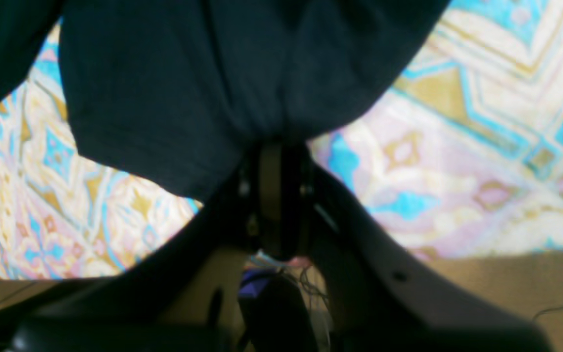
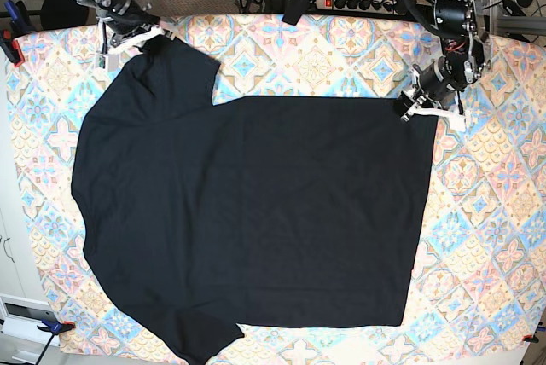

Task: Fold the T-shirt properly
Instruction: 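Close both grippers on the shirt edge at shoulder and hem corner, then lift and drag the grasped shirt edge with both grippers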

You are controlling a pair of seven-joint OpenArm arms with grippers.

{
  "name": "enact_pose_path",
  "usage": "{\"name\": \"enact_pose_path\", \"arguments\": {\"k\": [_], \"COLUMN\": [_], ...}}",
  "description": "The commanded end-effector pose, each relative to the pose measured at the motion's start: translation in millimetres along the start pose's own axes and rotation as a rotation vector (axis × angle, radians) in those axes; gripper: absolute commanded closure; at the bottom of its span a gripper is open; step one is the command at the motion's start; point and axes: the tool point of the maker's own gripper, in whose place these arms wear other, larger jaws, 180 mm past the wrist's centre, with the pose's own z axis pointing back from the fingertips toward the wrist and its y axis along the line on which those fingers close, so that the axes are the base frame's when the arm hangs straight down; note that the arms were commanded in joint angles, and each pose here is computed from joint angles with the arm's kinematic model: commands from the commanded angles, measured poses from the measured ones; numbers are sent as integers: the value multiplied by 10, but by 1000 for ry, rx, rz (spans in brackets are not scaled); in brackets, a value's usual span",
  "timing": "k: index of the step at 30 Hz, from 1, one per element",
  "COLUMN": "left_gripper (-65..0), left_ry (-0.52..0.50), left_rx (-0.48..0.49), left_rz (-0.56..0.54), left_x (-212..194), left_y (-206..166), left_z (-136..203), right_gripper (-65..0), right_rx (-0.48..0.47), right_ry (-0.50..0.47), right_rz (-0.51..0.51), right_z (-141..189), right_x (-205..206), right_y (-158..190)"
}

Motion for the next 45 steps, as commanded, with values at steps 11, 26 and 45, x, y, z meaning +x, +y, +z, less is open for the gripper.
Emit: {"name": "enact_pose_path", "arguments": {"k": [11, 26, 45], "left_gripper": [-6, -6, -8], "left_ry": [26, 62, -124], "left_rx": [54, 173, -35], "left_rz": [-120, -147, -319], "left_x": [-246, -582, -25], "left_y": [209, 680, -367], "left_z": [467, 1051, 1124], "right_gripper": [-23, -19, -16], "right_rx": [-106, -147, -16], "right_ry": [-5, 82, -243], "right_rz": [23, 52, -87], "right_z": [484, 908, 970], "right_x": [-114, -521, 596], "right_y": [-364, -451, -226]}}
